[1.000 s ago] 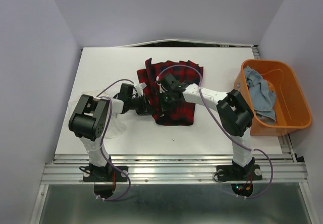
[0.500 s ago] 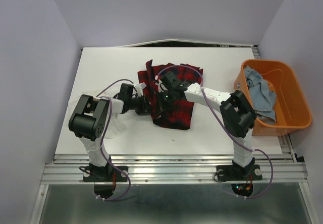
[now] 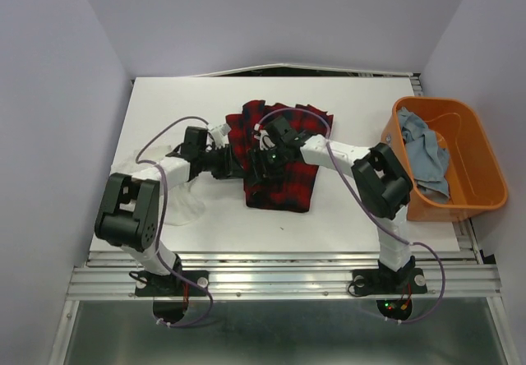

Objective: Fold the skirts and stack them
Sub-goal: Fold the skirt

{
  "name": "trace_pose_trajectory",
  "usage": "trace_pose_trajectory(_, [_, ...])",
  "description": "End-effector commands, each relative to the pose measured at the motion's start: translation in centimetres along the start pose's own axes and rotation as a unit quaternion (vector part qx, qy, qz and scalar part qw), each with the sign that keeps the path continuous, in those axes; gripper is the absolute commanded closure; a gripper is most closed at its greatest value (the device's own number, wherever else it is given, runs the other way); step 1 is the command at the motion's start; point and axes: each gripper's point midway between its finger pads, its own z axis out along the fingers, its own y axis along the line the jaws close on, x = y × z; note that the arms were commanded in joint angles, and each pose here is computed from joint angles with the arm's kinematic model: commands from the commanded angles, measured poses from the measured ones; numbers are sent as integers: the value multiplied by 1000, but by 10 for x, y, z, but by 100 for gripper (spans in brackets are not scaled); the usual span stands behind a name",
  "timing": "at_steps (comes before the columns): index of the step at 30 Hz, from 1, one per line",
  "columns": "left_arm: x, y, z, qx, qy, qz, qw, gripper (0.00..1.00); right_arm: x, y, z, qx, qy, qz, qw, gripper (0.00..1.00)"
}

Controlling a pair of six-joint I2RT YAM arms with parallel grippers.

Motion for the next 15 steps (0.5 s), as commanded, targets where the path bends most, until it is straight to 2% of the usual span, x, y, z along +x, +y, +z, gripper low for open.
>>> trace_pose_trajectory(1, [-37,-34,-50,2,-53,80,995,63,-29,37,-41,-70,-58,-66,994,28])
trace_pose_trajectory(2, [-42,-40,-58,1,-63,95,994,52,-36,40,-52,-77,-71,-86,991,20])
trace_pose_trajectory(5, [-60,-67,-85,9,-108,163,981,36,-50,59,-97,-104,-112,-125,980,10])
trace_pose_trajectory(6, [-63,-75,-90,19,-119,180,976,36,-54,62,-110,-109,-124,-132,977,3])
trace_pose_trajectory(7, [-66,-85,-98,32,-134,201,970,36,-55,54,-121,-108,-134,-129,977,0])
trace_pose_trajectory(9, [-61,-98,-96,55,-131,218,966,45,-56,57,-148,-120,-155,-139,971,0])
trace_pose_trajectory(11, [-50,-110,-88,85,-113,221,965,50,-55,33,-160,-111,-164,-119,973,0])
trace_pose_trajectory(14, [-28,-135,-62,124,-83,236,960,57,-50,-7,-165,-92,-166,-78,979,6])
trace_pose_trajectory(15, [-15,-148,-52,139,-67,246,957,58,-47,-15,-165,-90,-163,-69,980,13])
